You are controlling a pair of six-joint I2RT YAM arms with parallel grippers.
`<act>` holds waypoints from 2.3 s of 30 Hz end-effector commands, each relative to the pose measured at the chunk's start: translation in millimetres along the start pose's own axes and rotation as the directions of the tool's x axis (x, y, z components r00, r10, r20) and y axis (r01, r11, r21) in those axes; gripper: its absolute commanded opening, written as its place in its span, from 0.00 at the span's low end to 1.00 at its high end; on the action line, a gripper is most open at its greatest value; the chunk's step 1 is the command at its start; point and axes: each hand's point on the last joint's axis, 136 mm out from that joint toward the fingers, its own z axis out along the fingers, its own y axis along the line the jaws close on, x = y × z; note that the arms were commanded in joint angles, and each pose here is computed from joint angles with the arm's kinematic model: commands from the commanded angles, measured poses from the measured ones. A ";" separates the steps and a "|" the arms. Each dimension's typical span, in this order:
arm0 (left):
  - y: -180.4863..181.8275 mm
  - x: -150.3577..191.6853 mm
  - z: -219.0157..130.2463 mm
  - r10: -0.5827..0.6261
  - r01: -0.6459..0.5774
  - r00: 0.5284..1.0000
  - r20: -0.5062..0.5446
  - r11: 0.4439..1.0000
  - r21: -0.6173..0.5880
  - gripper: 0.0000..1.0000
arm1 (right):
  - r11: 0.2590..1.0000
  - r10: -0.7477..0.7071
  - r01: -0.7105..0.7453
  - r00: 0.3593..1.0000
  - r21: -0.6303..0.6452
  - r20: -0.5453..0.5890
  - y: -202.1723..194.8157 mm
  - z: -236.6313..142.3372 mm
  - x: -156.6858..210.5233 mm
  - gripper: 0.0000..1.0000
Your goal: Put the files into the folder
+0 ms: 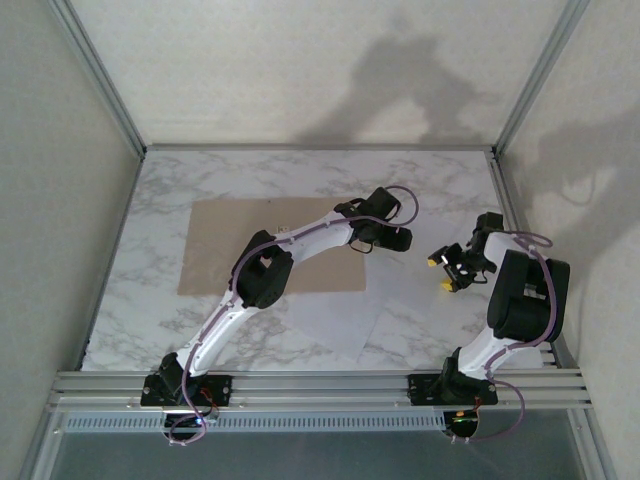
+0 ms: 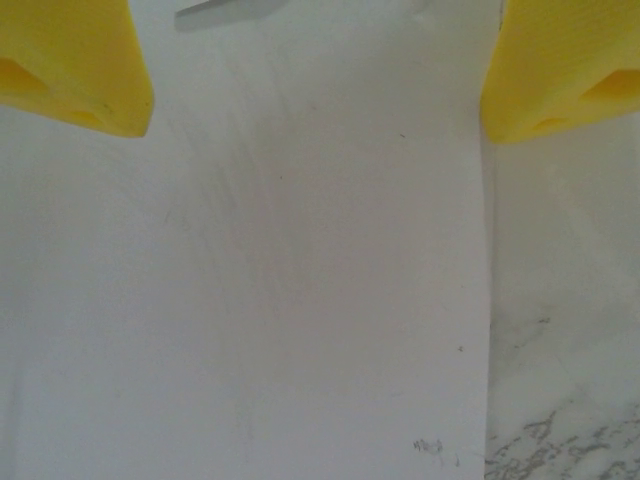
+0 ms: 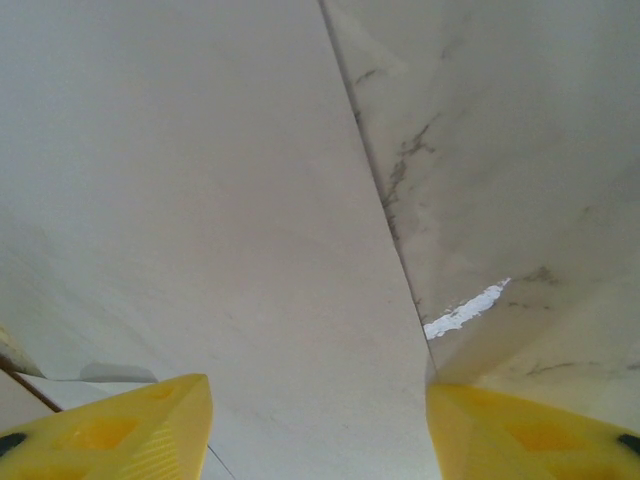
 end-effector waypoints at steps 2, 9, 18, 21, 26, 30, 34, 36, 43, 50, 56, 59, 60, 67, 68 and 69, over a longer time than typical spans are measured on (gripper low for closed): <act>-12.5 29.9 16.3 -0.048 0.053 0.994 -0.097 0.998 0.045 0.87 | 1.000 -0.016 0.016 1.000 -0.008 0.025 2.1 8.6 -13.6 0.60; -26.2 22.8 14.3 -0.105 0.115 0.990 -0.090 0.987 0.111 0.88 | 1.000 -0.010 0.011 0.999 -0.020 0.033 7.6 9.3 -20.3 0.60; -17.5 14.3 14.0 -0.145 0.151 0.987 -0.068 0.984 0.095 0.89 | 1.000 -0.008 0.009 0.999 -0.022 0.050 15.9 10.1 -35.3 0.60; -15.6 12.6 13.7 -0.150 0.156 0.986 -0.066 0.983 0.096 0.90 | 1.000 -0.005 0.006 0.998 -0.029 0.055 20.0 9.9 -40.5 0.60; -14.3 6.6 11.5 -0.160 0.165 0.985 -0.057 0.981 0.106 0.91 | 0.999 0.002 0.001 0.998 -0.053 0.062 28.1 9.8 -47.5 0.60; -9.1 0.3 8.8 -0.161 0.164 0.986 -0.043 0.982 0.096 0.92 | 0.998 0.004 -0.001 0.999 -0.066 0.053 32.3 11.7 -49.6 0.60; -0.4 -5.4 5.8 -0.164 0.166 0.986 -0.030 0.983 0.076 0.93 | 0.997 0.007 -0.003 0.999 -0.076 0.051 34.7 14.5 -52.7 0.60; 3.0 -7.9 4.8 -0.172 0.173 0.985 -0.025 0.982 0.072 0.93 | 0.997 0.004 -0.001 0.999 -0.072 0.054 35.3 15.2 -55.5 0.60; 22.8 -23.1 3.8 -0.236 0.235 0.972 0.016 0.970 0.055 0.93 | 0.998 -0.002 0.006 0.998 -0.063 0.067 41.8 15.2 -68.3 0.60; 27.5 -24.6 6.9 -0.236 0.235 0.972 0.005 0.970 0.062 0.93 | 0.998 -0.002 0.006 0.998 -0.067 0.061 47.6 16.9 -76.0 0.60; 33.0 -17.1 9.8 -0.219 0.219 0.976 -0.014 0.975 0.034 0.94 | 0.997 0.007 -0.003 0.999 -0.080 0.052 50.2 21.1 -77.2 0.60; 35.1 -16.9 9.5 -0.213 0.214 0.977 -0.013 0.977 0.023 0.94 | 0.997 0.007 -0.003 0.999 -0.080 0.050 51.4 21.0 -79.2 0.60; 35.5 -17.8 8.5 -0.209 0.209 0.978 -0.009 0.978 0.019 0.94 | 0.997 0.006 -0.002 0.999 -0.081 0.050 52.5 20.5 -79.5 0.60; 38.3 -7.6 11.9 -0.166 0.165 0.986 -0.036 0.986 -0.010 0.94 | 0.997 -0.001 0.006 0.998 -0.082 0.056 57.2 17.8 -82.6 0.59; 35.8 -5.6 12.1 -0.157 0.157 0.987 -0.042 0.988 -0.006 0.94 | 0.997 -0.003 0.008 0.998 -0.083 0.057 58.3 17.8 -82.5 0.59; 31.9 -3.2 12.9 -0.146 0.147 0.988 -0.051 0.989 0.004 0.94 | 0.997 -0.005 0.010 0.998 -0.082 0.056 59.4 18.0 -82.3 0.59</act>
